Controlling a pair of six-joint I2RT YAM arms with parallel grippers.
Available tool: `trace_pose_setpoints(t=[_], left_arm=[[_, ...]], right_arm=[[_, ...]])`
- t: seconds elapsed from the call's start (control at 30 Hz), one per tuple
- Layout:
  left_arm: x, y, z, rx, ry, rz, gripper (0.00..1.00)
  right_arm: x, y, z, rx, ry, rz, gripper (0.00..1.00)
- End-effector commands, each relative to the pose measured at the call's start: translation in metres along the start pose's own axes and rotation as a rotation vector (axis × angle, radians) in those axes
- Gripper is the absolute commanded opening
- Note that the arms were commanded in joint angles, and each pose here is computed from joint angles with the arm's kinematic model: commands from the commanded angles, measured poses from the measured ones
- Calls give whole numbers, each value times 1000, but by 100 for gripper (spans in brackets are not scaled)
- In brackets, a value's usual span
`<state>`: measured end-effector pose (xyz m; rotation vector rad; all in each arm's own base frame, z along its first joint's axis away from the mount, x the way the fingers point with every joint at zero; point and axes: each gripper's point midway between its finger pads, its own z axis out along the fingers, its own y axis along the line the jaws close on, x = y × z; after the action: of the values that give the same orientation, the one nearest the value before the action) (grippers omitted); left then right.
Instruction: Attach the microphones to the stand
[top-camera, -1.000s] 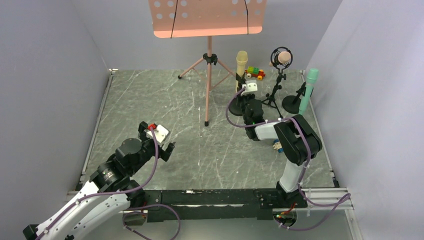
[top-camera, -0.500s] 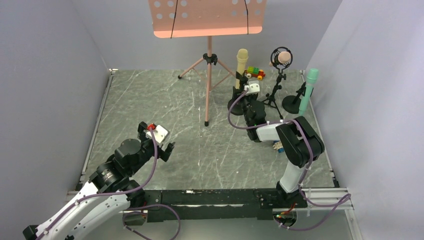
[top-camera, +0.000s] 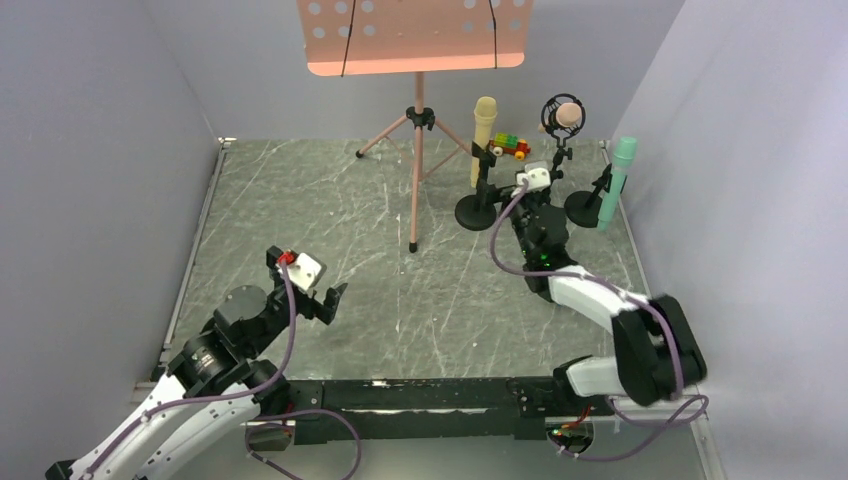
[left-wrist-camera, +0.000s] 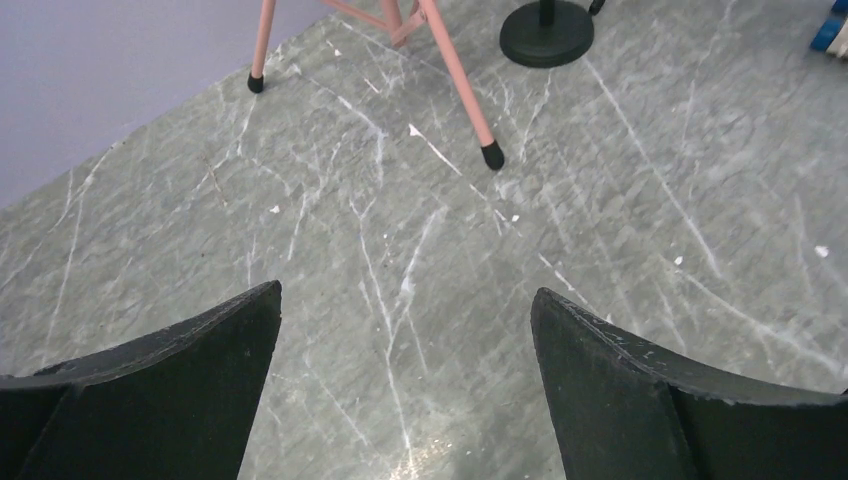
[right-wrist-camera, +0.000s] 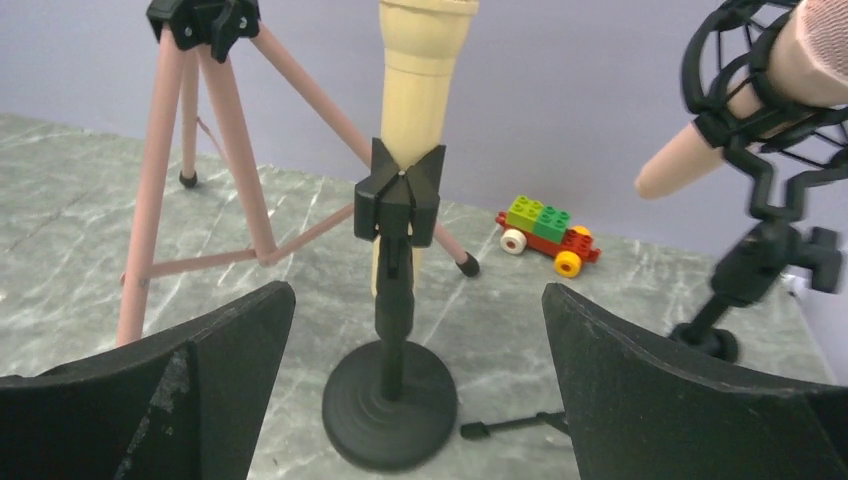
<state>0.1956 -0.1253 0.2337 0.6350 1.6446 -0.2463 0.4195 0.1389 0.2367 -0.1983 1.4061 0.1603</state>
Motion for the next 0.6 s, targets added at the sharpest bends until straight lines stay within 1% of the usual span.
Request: trace_pose_setpoints(t=[0.0,0.07,0.1,0.13,0.2,0.23,0.3,0.37,0.43,0.47,0.57], left_arm=[[-25,2,-6,-16,-95,-136,99],[-31,9,-8,-63,-103,-256,99],[-38,10,-9,-65,-113,-293,99],[-44,11,-7,-64,-116,-317,99],[-57,16,-2,-67,-112,-359,99],[-65,21,1,-66,-108,-375,99],[-76,34,10,-71,-84,-414,99],[-87,49,17,-63,-79,-460,99],[-105,60,16,-51,-87,-497,99],[-109,66,16,-68,-78,-508,99],[-120,78,6,-134,-57,-511,99]], right_arm=[[14,1,-38,-99,218,-120,100],[14,-10,-49,-115,410,-154,100],[12,-12,-58,-153,474,-176,100],[7,-11,-68,-196,501,-181,100],[-18,-8,-90,-300,464,-193,100],[-33,-8,-99,-325,441,-190,100],[-58,-18,-112,-308,435,-166,100],[-83,-37,-121,-224,417,-171,100],[-113,-64,-132,-77,365,-142,100],[-125,-77,-137,-3,341,-114,100],[-160,-99,-150,113,285,-65,100]])
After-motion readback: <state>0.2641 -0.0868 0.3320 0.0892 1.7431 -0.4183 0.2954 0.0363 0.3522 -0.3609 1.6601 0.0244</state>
